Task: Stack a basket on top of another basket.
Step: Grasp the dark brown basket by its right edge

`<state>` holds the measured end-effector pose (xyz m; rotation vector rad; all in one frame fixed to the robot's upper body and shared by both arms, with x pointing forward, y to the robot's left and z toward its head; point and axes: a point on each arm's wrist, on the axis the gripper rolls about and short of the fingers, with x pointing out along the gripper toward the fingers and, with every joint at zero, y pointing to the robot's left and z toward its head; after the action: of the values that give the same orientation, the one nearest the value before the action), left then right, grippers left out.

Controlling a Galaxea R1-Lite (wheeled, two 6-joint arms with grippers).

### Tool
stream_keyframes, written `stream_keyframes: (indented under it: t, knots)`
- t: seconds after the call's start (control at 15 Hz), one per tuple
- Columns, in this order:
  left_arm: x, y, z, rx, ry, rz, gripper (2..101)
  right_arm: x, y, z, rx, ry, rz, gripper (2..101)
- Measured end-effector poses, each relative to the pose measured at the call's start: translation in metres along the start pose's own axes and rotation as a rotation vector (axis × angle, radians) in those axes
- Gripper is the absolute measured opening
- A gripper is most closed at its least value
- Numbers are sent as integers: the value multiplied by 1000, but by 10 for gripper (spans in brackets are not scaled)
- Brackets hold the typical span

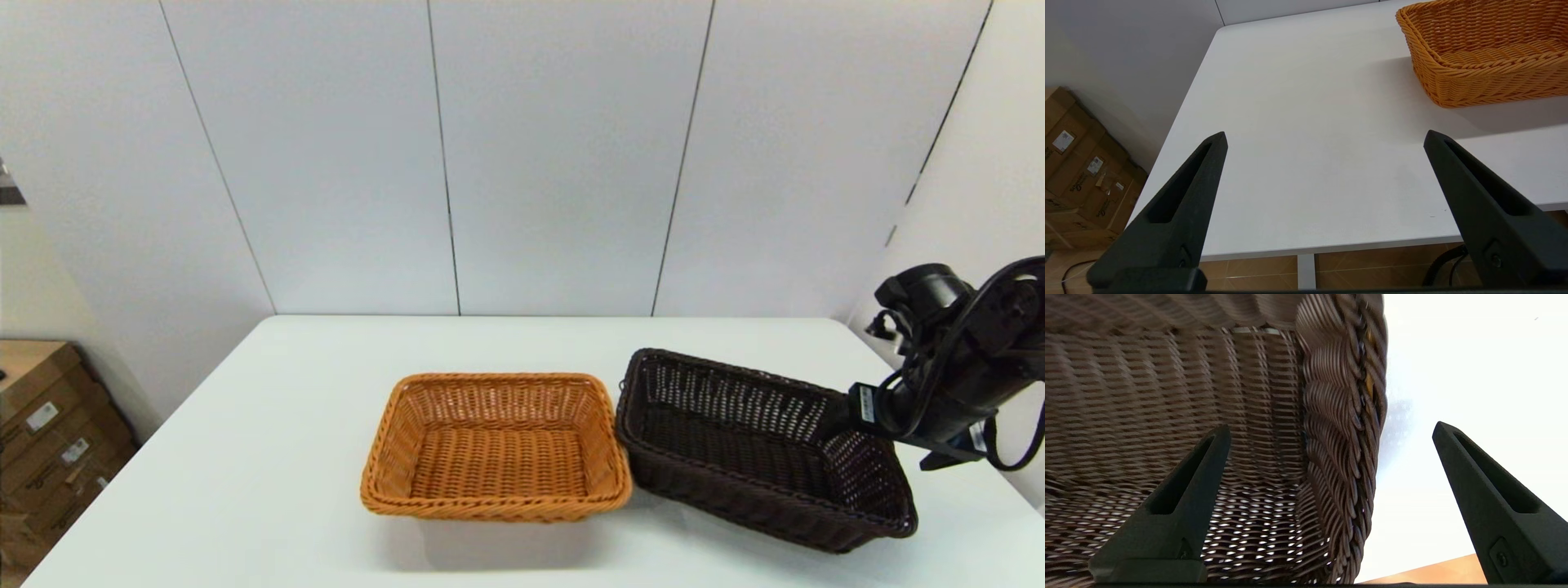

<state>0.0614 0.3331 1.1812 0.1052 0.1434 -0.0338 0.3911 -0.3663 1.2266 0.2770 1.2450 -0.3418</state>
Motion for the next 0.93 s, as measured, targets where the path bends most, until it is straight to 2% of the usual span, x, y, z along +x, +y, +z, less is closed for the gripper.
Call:
stream_keyframes:
  t: [0.8,0.93]
  knots:
    - [0,0,0,0,0,0,978,43,-6,1,-5,126,-46,976]
    - [0,0,0,0,0,0,978,45,-6,2,-2,121,-46,760]
